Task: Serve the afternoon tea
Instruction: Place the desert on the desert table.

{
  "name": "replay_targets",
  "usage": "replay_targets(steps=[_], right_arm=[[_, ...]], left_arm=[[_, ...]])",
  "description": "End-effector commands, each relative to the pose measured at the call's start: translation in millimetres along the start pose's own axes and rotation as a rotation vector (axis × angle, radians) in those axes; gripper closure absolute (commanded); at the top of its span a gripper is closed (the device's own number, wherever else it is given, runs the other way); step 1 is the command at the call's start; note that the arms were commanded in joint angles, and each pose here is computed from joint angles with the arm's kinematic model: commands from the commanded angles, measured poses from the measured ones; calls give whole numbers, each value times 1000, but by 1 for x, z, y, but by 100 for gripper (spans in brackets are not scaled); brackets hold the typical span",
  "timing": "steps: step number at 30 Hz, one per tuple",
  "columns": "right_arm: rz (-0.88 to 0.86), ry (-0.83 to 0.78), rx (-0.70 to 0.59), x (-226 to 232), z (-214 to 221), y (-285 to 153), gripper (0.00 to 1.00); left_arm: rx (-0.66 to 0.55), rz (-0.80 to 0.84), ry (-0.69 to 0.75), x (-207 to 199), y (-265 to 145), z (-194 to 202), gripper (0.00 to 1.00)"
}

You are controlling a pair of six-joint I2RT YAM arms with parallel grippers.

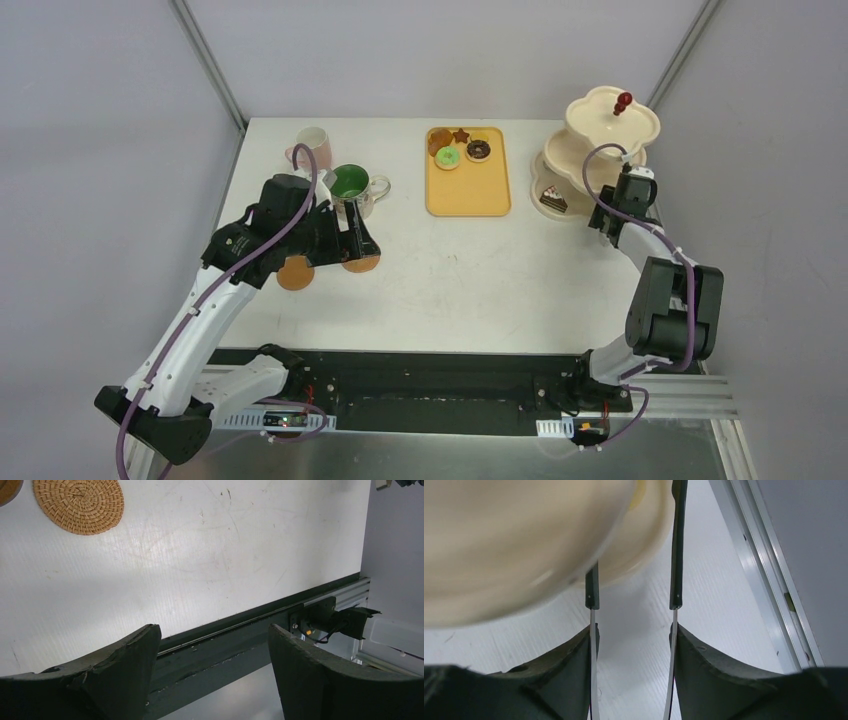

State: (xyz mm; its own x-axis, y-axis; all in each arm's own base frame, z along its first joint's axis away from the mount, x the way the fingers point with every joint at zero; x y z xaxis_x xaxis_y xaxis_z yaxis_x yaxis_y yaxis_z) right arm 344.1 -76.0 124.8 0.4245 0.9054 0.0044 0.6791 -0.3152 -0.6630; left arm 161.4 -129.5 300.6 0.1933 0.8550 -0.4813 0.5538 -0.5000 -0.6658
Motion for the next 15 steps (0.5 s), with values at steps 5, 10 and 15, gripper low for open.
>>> replay_targets(steps=[5,10,15], right_arm=[[30,29,3,-7,5,-41,45],[30,32,24,-9,13,-50,42],[7,35,38,-7,21,-58,42]], left_arm=[[-41,18,15,-12,-13,-15,19],[-38,14,14,-15,-19,-18,19],[-19,12,9,-17,-22,-18,19]])
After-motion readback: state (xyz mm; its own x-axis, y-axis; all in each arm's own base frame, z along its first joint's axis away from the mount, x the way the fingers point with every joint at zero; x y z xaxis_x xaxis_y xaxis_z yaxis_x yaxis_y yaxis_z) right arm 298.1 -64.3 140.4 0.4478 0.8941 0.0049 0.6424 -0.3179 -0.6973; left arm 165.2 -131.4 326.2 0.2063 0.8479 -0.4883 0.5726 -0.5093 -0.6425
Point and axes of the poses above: each gripper's point midway between its finger pads, its own y axis out along the fingers, its own x axis along the line the jaws close on, z = x × y, the point moved 7 cm from there along -y, back along the fingers, and after that the axes turned 5 degrees about y, right-handed, at the moved point
